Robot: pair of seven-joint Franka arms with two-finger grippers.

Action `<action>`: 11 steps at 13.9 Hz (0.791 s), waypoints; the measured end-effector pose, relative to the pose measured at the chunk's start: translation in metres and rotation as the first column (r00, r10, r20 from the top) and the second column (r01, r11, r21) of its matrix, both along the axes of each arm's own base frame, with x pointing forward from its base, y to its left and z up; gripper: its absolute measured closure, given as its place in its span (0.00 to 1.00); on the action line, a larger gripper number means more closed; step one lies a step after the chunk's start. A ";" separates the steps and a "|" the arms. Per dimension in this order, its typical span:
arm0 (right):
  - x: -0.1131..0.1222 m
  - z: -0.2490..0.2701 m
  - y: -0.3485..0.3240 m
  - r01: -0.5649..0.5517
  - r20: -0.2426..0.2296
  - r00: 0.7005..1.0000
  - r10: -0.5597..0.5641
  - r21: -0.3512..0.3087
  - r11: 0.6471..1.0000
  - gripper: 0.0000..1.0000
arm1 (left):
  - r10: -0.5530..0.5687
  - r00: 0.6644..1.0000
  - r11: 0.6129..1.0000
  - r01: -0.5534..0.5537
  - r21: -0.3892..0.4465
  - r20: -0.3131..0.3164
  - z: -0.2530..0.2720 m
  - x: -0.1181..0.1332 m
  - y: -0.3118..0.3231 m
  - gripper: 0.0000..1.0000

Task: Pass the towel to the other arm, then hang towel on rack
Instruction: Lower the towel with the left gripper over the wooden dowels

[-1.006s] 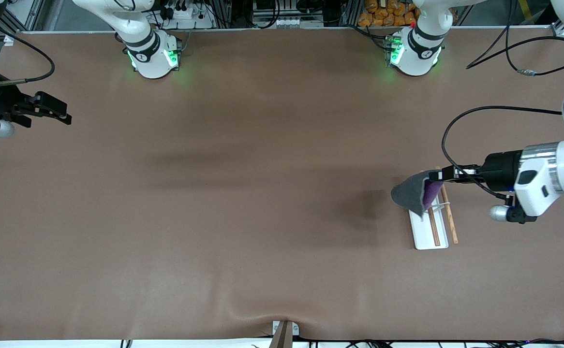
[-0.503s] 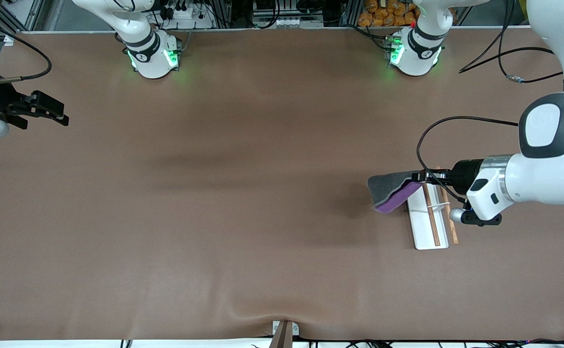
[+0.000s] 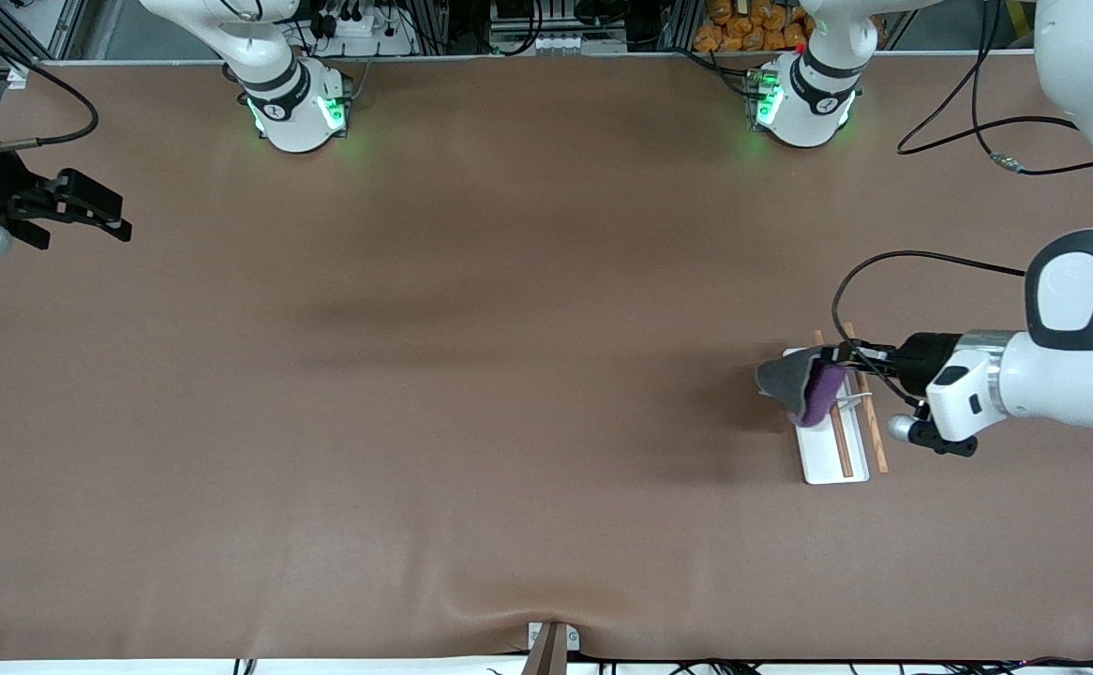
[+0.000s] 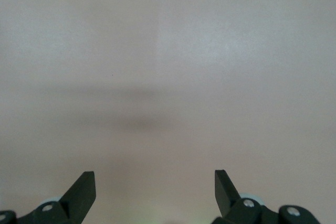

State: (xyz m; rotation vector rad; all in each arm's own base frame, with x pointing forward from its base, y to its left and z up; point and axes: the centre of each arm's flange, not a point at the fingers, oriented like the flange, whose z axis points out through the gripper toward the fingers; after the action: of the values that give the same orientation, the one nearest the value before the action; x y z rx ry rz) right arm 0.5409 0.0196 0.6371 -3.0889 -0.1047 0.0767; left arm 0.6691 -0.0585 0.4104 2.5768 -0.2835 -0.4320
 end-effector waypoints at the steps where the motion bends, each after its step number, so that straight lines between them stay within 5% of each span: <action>1: 0.000 0.000 0.000 0.000 0.000 1.000 0.000 0.000 1.000 0.00 | -0.016 1.000 1.000 0.016 -0.010 0.004 -0.005 0.000 0.023 0.98; 11: -0.001 -0.001 -0.002 0.003 -0.011 1.000 -0.003 0.000 1.000 0.00 | -0.041 0.999 0.999 0.041 0.007 0.032 -0.016 -0.008 0.129 0.98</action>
State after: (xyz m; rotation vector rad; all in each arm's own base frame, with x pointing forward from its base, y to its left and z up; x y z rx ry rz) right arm 0.5401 0.0179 0.6359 -3.0883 -0.1003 0.0933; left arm 0.6611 0.0706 0.3939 2.5895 -0.3469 -0.4073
